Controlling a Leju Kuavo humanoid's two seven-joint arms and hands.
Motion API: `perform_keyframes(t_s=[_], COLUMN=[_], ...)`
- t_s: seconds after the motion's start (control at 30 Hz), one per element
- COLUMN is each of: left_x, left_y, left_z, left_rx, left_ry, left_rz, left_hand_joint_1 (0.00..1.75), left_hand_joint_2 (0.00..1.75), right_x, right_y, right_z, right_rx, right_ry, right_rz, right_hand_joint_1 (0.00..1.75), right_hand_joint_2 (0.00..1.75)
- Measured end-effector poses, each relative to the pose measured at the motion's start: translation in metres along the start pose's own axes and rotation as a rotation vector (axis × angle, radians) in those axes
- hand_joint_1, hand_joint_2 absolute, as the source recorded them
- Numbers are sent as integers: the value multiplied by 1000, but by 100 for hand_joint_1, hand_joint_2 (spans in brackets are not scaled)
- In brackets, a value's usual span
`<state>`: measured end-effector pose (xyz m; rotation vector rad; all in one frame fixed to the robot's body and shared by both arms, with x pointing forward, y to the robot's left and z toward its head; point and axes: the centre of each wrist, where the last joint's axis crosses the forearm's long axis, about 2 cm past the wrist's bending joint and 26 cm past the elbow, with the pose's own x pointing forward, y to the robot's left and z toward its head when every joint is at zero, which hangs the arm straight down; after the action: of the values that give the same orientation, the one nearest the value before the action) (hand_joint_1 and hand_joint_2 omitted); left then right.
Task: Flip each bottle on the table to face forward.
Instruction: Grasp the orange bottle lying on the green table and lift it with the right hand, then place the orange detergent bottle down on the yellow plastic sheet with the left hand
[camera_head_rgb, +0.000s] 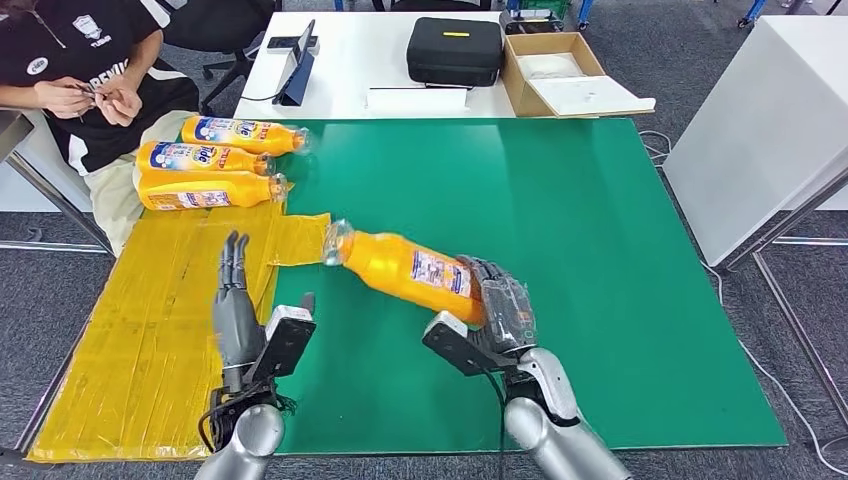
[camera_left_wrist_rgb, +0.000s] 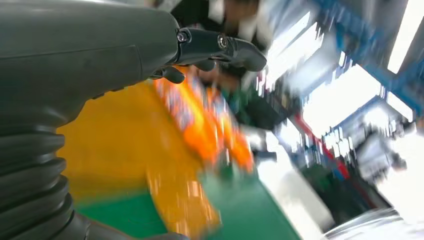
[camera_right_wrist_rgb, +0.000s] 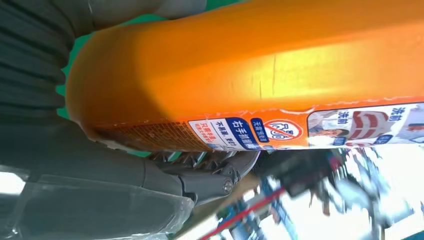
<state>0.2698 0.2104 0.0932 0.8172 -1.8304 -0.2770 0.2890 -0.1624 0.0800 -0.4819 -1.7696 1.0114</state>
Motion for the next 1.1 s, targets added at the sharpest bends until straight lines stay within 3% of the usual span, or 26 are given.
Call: perform_keyframes(t_s=[0.23,0.43,0.9,1.1], left_x=[12,22,34,50], left_y=[-16,-23,-30,-42], left_z=[-4,-8,-13,-13], left_rx=[-174,-297,-354,-530], left_ry=[-29,-60,-111,-95], left_rz=[305,448,484,732], left_hand_joint_1=[0,0,0,0], left_hand_joint_2=[175,175,175,175], right_x=[13,25,36,46], right_y=[5,19,34,49], right_z=[-1,-7,-9,-11], right_rx=[-272,-378,-360,-305], right_ry=[-88,-141,-101,-87], right_rz=[-242,-395,-504,-543], right_hand_joint_1=[175,175,175,175], right_hand_joint_2=[175,175,175,175])
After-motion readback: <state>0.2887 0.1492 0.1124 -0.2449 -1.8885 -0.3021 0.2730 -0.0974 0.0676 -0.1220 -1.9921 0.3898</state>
